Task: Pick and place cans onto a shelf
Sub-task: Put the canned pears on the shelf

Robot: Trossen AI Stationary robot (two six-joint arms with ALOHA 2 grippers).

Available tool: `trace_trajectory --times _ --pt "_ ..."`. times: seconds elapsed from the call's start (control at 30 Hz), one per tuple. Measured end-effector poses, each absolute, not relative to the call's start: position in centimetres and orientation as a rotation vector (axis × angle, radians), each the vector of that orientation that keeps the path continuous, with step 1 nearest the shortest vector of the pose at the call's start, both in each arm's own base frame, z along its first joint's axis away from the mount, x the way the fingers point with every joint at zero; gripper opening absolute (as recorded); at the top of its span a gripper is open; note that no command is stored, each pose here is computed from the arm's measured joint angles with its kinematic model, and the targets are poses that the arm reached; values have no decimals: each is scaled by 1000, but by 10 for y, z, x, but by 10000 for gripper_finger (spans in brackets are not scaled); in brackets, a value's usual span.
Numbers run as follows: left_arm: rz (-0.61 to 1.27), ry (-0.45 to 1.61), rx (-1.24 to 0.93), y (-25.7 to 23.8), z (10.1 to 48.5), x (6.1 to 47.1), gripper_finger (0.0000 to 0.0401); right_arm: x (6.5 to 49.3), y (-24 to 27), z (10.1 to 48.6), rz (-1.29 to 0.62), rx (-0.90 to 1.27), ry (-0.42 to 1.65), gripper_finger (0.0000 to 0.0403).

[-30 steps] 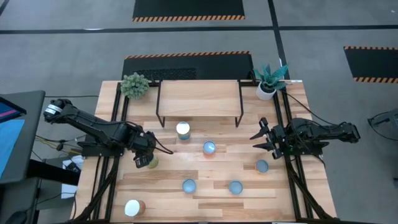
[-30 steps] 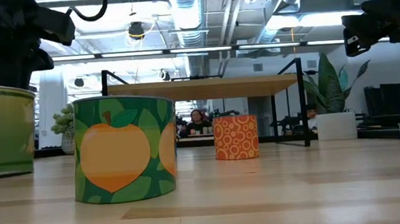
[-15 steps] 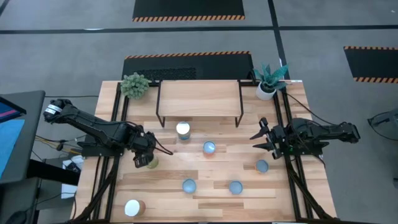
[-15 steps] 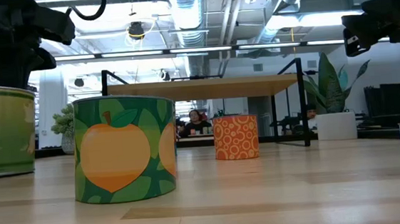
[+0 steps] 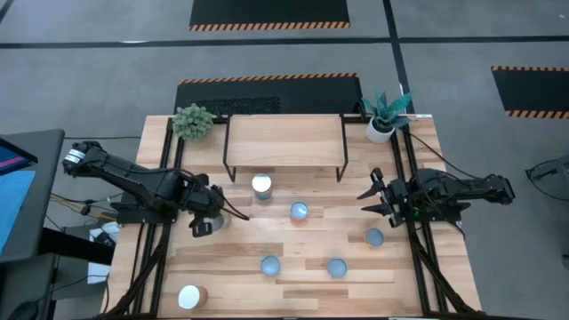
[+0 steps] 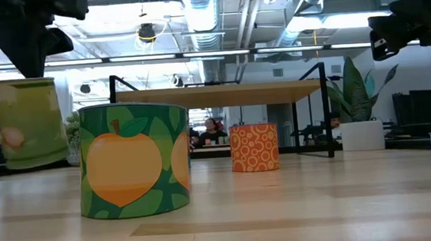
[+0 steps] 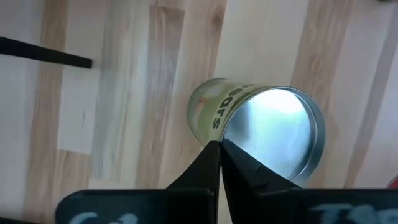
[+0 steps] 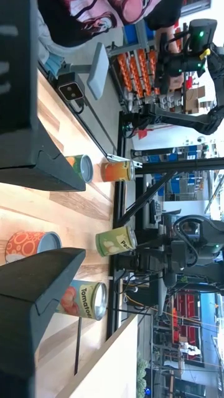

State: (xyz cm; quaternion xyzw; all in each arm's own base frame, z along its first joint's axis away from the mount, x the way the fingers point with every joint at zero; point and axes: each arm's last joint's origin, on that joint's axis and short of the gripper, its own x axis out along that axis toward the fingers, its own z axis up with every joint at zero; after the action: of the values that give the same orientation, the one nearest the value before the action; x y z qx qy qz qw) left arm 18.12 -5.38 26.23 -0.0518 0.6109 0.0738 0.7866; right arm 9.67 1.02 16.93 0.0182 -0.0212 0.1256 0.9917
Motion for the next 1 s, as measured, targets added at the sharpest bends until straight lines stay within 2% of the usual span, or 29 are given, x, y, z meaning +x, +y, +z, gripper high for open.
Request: trace_trajectory --times 0.43,0.7,1.0 --pt "163 1253 -59 -39 267 191 0 97 10 169 252 37 -42 182" --pt "120 1144 -30 -29 313 198 0 97 10 169 252 37 -42 182" --pt "175 1037 133 0 361 197 0 97 10 169 252 38 -42 182"
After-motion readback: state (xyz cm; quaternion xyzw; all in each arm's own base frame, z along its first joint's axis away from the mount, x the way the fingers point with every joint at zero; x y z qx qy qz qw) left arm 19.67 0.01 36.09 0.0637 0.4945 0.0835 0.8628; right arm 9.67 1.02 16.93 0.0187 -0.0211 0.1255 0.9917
